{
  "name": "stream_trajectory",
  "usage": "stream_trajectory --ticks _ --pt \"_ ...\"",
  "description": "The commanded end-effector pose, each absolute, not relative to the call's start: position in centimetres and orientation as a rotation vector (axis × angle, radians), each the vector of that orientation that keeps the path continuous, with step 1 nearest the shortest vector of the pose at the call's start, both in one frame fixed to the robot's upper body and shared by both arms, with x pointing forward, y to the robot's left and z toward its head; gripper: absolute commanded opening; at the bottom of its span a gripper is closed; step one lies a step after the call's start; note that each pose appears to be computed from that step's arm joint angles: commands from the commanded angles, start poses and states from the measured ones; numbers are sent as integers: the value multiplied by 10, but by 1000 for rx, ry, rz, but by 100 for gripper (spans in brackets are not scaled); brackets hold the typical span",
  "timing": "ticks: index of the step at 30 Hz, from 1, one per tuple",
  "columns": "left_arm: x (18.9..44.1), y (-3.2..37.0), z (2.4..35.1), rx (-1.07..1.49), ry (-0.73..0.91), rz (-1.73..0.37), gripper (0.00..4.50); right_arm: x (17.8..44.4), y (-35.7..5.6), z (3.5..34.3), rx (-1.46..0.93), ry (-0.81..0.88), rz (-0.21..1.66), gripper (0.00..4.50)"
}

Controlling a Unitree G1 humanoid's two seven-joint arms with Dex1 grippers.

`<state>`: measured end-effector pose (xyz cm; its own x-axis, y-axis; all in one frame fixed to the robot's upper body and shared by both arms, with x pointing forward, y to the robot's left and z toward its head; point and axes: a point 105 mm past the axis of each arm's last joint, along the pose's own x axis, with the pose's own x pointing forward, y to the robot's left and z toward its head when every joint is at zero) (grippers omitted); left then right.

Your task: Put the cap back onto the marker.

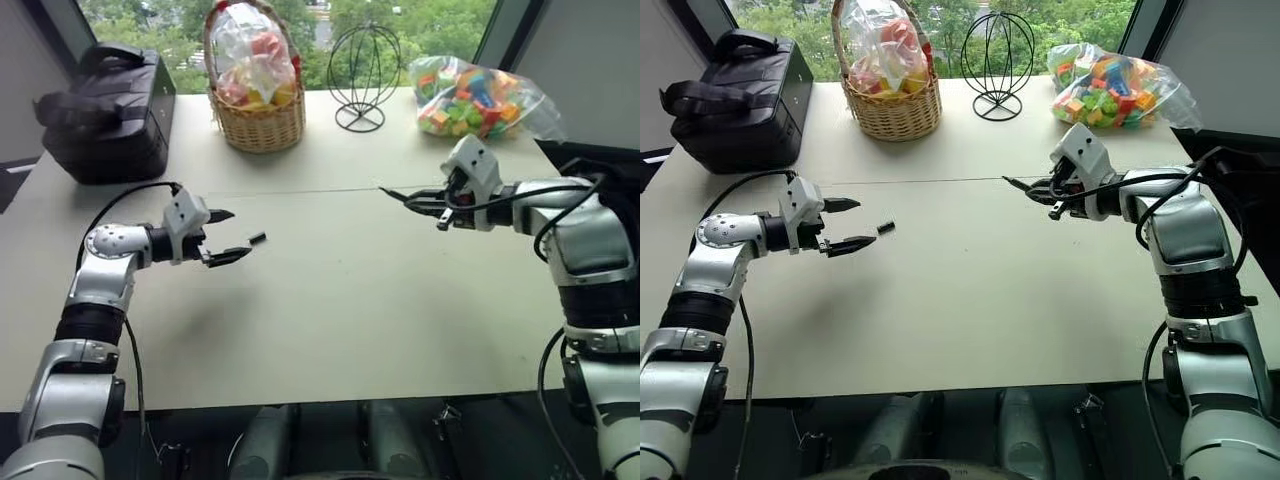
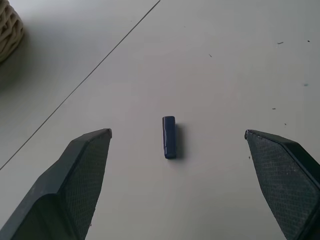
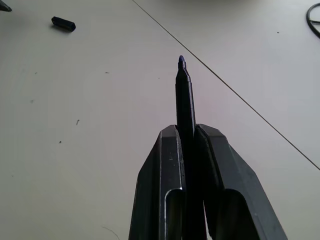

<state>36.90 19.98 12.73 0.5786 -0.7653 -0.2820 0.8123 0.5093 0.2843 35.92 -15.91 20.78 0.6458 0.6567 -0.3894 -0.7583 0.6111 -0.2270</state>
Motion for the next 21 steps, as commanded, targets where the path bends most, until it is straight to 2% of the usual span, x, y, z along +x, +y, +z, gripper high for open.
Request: stream_trajectory --ticks 1,10,15,21 --pt "373 197 123 388 94 -931 447 349 -151 226 -362 228 806 7" --pt "390 185 116 337 89 -905 447 321 -128 216 -291 250 848 7" --pt "397 178 112 334 102 -914 447 286 -104 199 -306 309 973 7" --pt "397 172 106 338 112 -936 447 279 -101 193 -343 332 982 7"
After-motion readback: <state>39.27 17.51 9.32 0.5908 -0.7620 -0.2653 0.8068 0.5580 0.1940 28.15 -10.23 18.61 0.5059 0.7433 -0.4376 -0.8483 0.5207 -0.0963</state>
